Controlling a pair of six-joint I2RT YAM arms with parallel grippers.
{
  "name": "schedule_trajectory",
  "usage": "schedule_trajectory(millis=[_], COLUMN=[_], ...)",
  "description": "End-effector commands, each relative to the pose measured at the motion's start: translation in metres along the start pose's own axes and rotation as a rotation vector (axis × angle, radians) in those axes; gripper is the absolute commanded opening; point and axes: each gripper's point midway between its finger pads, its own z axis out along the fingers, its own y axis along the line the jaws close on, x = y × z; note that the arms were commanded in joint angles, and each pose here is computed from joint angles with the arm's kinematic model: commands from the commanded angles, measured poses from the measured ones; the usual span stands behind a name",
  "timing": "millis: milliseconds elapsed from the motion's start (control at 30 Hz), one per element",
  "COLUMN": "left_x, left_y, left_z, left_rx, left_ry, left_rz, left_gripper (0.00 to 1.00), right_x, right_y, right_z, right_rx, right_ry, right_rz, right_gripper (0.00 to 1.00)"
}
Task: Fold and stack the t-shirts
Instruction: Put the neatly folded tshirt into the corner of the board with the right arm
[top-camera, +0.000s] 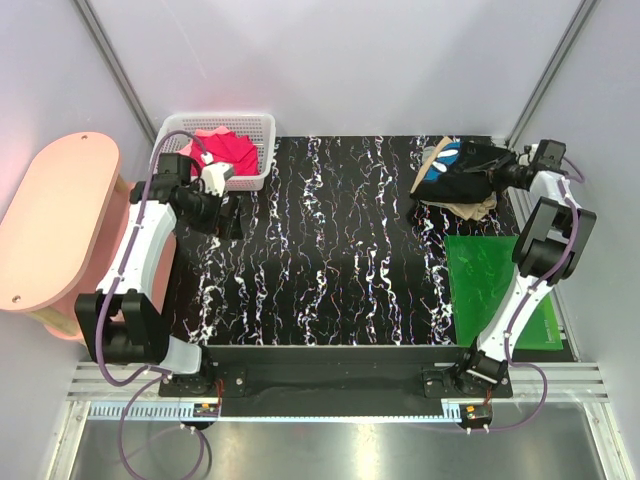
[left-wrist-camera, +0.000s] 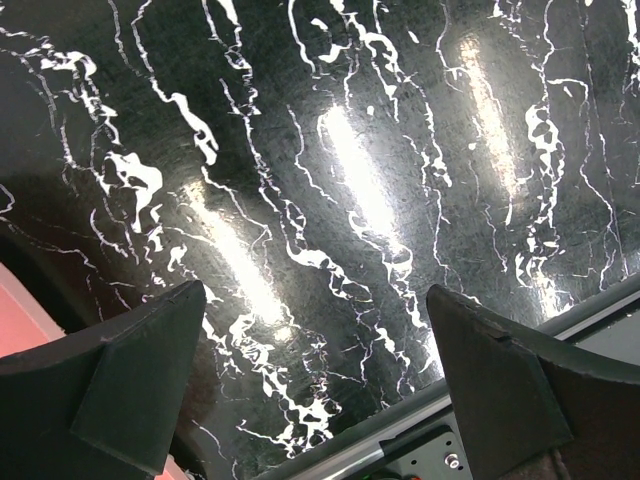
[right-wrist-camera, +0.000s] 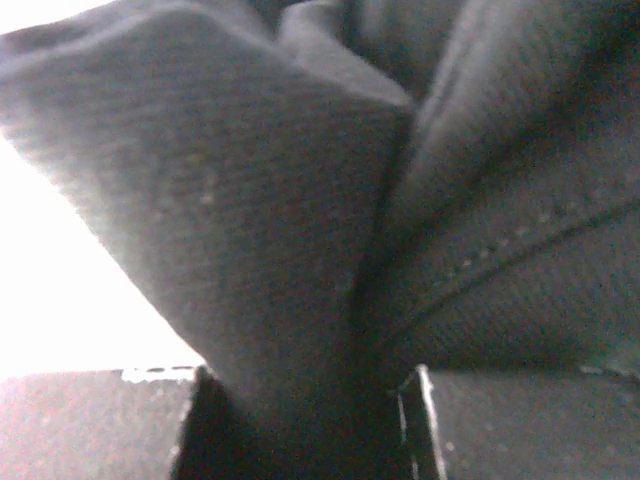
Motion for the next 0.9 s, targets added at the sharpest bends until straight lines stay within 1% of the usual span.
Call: schedule_trajectory(millis=[0,33,67,100,133,200,233,300,333,400,433,533,600,633,700,733,767,800,833,867], left_x=[-0.01,-0.01,-0.01,-0.01,-0.011,-0.011,-0.012,-0.012,-0.013,-0.012,-0.012,-0.011,-0.011,-0.011,-0.013,-0.013,-0.015,-0.016,-0.016,-0.018], left_y=[-0.002,-0.002,-0.003,-0.004,-0.005,-0.006,-0.007,-0.007,-0.008,-0.009,-0.009,-0.011,-0.011,-0.011,-0.011,-0.011,-0.011,-0.01,-0.009,-0.009], left_z=[-0.014,-0.014,-0.016,-0.017,-0.018,-0.021,-0.023,-0.026,-0.027,-0.029,-0.029,-0.031,-0.032,-0.032,-0.033,-0.032,-0.033,-0.033,-0.033,-0.033], left_rx=[0.01,0.016,0.018,0.026,0.028,0.027,0.025,0.024,0.022,0.023,0.022,0.026,0.022,0.024,0.021,0.022,0.022,0.02,0.018,0.017], left_ry=[-0.076,-0.08,-0.085,-0.09,-0.095,-0.105,-0.113,-0.118,-0.123,-0.125,-0.126,-0.126,-0.127,-0.128,-0.132,-0.13,-0.131,-0.131,-0.128,-0.131], left_rz=[0.033,0.031,0.032,0.031,0.033,0.034,0.038,0.041,0.045,0.047,0.046,0.044,0.047,0.046,0.045,0.041,0.041,0.037,0.036,0.037], left_gripper=[0.99,0.99,0.99,0.99,0.99,0.99,0.99,0.99,0.99,0.99,0.99,0.99,0.99,0.99,0.99,0.99,0.99,0.99,0.99,0.99], right_x=[-0.001,-0.001,-0.008,-0.008,-0.018,-0.025,-0.036,-0.043,-0.046,-0.049,-0.051,-0.051,-0.045,-0.034,-0.022,-0.006,-0.003,-0.001,0.007,0.004], right_y=[-0.016,-0.019,-0.027,-0.028,-0.037,-0.033,-0.037,-0.019,-0.015,0.006,0.013,0.051,0.083,0.099,0.12,0.132,0.121,0.124,0.123,0.101], right_z=[-0.007,-0.012,-0.017,-0.024,-0.034,-0.057,-0.071,-0.095,-0.104,-0.123,-0.132,-0.158,-0.158,-0.14,-0.111,-0.091,-0.067,-0.055,-0.041,-0.018], right_rx=[0.149,0.198,0.272,0.325,0.421,0.529,0.613,0.665,0.717,0.758,0.805,0.788,0.698,0.587,0.426,0.322,0.307,0.274,0.23,0.246], right_ry=[-0.044,-0.044,-0.086,-0.096,-0.162,-0.24,-0.318,-0.4,-0.442,-0.5,-0.554,-0.675,-0.702,-0.624,-0.535,-0.426,-0.355,-0.316,-0.238,-0.185], right_rz=[-0.04,-0.025,-0.036,-0.021,-0.024,-0.02,-0.026,-0.055,-0.078,-0.11,-0.138,-0.187,-0.231,-0.255,-0.288,-0.293,-0.279,-0.284,-0.275,-0.242], right_gripper=[0.27,0.35,0.5,0.6,0.73,0.82,0.84,0.95,0.96,0.97,0.97,0.98,0.98,0.98,0.97,0.97,0.96,0.96,0.95,0.94])
